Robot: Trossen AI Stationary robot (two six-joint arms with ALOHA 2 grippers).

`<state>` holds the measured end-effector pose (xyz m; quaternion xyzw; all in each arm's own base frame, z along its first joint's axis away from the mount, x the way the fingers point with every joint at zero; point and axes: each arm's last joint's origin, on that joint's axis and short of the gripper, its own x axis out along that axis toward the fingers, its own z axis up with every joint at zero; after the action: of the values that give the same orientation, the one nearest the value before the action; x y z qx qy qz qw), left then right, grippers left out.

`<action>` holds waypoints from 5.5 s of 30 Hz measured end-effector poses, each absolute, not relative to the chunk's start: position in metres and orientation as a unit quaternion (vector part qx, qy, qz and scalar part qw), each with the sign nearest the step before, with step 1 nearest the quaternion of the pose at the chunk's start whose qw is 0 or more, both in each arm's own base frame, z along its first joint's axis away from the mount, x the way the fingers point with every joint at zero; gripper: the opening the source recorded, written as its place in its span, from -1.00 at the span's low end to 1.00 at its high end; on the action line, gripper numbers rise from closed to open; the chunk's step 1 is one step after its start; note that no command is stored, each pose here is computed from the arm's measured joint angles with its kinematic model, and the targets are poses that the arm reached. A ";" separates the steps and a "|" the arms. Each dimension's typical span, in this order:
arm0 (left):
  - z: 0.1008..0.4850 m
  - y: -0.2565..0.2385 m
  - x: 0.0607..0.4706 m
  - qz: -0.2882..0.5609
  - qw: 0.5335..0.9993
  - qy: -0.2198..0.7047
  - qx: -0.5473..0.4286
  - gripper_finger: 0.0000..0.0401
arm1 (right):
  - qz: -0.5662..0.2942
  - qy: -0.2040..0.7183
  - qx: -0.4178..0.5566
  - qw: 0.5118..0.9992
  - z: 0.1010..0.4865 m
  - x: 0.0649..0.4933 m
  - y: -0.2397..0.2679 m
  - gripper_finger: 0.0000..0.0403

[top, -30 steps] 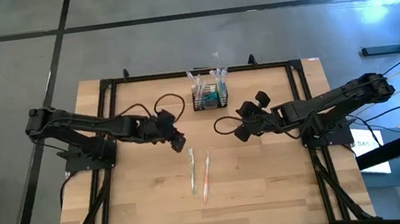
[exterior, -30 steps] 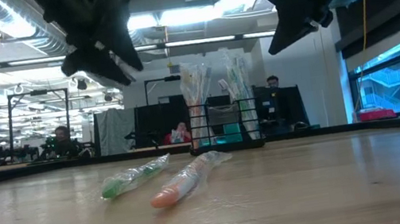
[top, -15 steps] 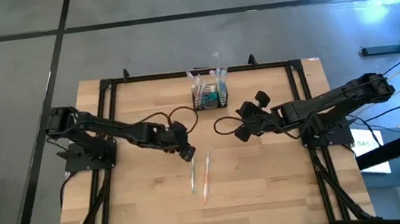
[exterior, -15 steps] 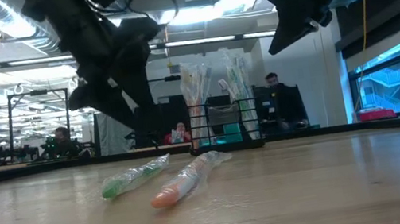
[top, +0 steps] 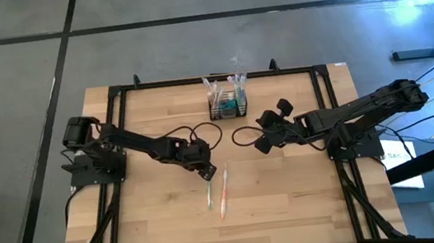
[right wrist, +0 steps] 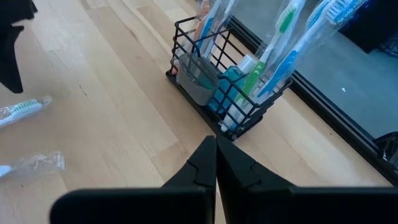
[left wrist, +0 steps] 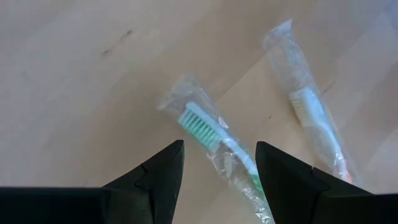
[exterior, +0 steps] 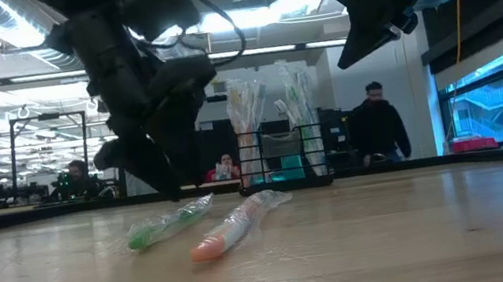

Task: Pick & Place toothbrushing station
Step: Put the green toothbrush in the left section of the wire organizer

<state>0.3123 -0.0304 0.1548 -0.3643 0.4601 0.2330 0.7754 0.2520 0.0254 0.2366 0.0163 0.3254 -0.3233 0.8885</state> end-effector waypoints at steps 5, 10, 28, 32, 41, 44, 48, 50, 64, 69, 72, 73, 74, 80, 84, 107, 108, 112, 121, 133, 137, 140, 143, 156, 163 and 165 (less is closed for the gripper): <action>0.147 -0.032 0.318 0.221 0.775 0.462 -0.371 -0.02 | -0.323 0.325 0.016 0.888 0.237 0.252 0.025 -0.96; 0.141 -0.030 0.321 0.217 0.779 0.463 -0.364 -0.02 | -0.323 0.325 0.016 0.888 0.237 0.252 0.025 -0.96; 0.128 -0.020 0.323 0.204 0.790 0.495 -0.297 -0.49 | -0.324 0.325 0.016 0.888 0.237 0.252 0.025 -0.96; 0.128 -0.019 0.323 0.195 0.799 0.499 -0.273 -0.73 | -0.324 0.325 0.016 0.888 0.237 0.252 0.025 -0.96; 0.130 -0.018 0.322 0.173 0.810 0.504 -0.246 -0.95 | -0.324 0.325 0.017 0.888 0.237 0.252 0.025 -0.96; 0.135 -0.018 0.319 0.170 0.813 0.504 -0.238 -0.95 | -0.324 0.325 0.018 0.888 0.237 0.252 0.025 -0.96; 0.152 -0.015 0.317 0.166 0.831 0.479 -0.228 -0.97 | -0.324 0.325 0.017 0.888 0.237 0.252 0.025 -0.96; 0.160 -0.013 0.316 0.167 0.840 0.466 -0.222 -0.97 | -0.324 0.325 0.017 0.888 0.237 0.252 0.025 -0.96; 0.227 0.001 0.300 0.191 0.917 0.313 -0.157 -1.00 | -0.315 0.329 0.022 0.890 0.236 0.252 0.026 -0.96; 0.245 0.002 0.292 0.200 0.934 0.263 -0.134 -1.00 | -0.311 0.331 0.023 0.891 0.236 0.252 0.027 -0.96; 0.251 0.004 0.291 0.213 0.940 0.242 -0.115 -1.00 | -0.311 0.331 0.023 0.891 0.236 0.252 0.027 -0.96; 0.254 0.004 0.291 0.212 0.943 0.231 -0.111 -1.00 | -0.311 0.331 0.023 0.891 0.236 0.252 0.027 -0.96; 0.256 0.004 0.291 0.211 0.946 0.225 -0.105 -1.00 | -0.311 0.331 0.023 0.891 0.236 0.252 0.027 -0.96; 0.262 0.007 0.294 0.205 0.955 0.199 -0.085 -1.00 | -0.309 0.333 0.024 0.891 0.236 0.252 0.027 -0.96; 0.262 0.010 0.294 0.217 0.953 0.197 -0.080 -0.99 | -0.307 0.333 0.024 0.891 0.236 0.252 0.028 -0.96; 0.223 0.044 0.262 0.196 0.979 -0.046 -0.046 -0.99 | -0.307 0.332 0.035 0.891 0.235 0.252 0.029 -0.96; 0.223 0.046 0.261 0.199 0.978 -0.048 -0.042 -0.99 | -0.307 0.332 0.035 0.891 0.235 0.252 0.029 -0.96; 0.229 0.053 0.259 0.213 0.974 -0.076 -0.026 -0.99 | -0.307 0.332 0.035 0.891 0.236 0.252 0.029 -0.96; 0.231 0.075 0.262 0.159 0.973 -0.165 0.027 -0.99 | -0.307 0.332 0.036 0.891 0.236 0.252 0.029 -0.96; 0.214 0.113 0.273 0.158 0.965 -0.208 0.008 -0.99 | -0.307 0.332 0.036 0.891 0.236 0.252 0.029 -0.96; 0.213 0.125 0.284 0.155 0.966 -0.208 0.007 -0.99 | -0.306 0.332 0.036 0.891 0.236 0.252 0.029 -0.96; 0.212 0.131 0.289 0.158 0.966 -0.206 -0.004 -0.99 | -0.304 0.333 0.037 0.892 0.235 0.252 0.029 -0.96; 0.207 0.133 0.291 0.164 0.967 -0.193 -0.013 -0.99 | -0.304 0.334 0.037 0.892 0.235 0.252 0.029 -0.96; 0.198 0.137 0.293 0.191 0.971 -0.146 0.003 -0.99 | -0.305 0.332 0.041 0.892 0.235 0.252 0.029 -0.96; 0.191 0.137 0.294 0.194 0.975 -0.104 0.005 -0.99 | -0.305 0.332 0.041 0.892 0.235 0.252 0.029 -0.96; 0.189 0.137 0.295 0.195 0.976 -0.098 0.003 -0.99 | -0.305 0.332 0.042 0.891 0.235 0.252 0.029 -0.96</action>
<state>0.2949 0.1370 0.1893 0.0025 -0.0980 0.1949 0.9759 0.2517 0.0290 0.2354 0.0417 0.3322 -0.3052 0.8915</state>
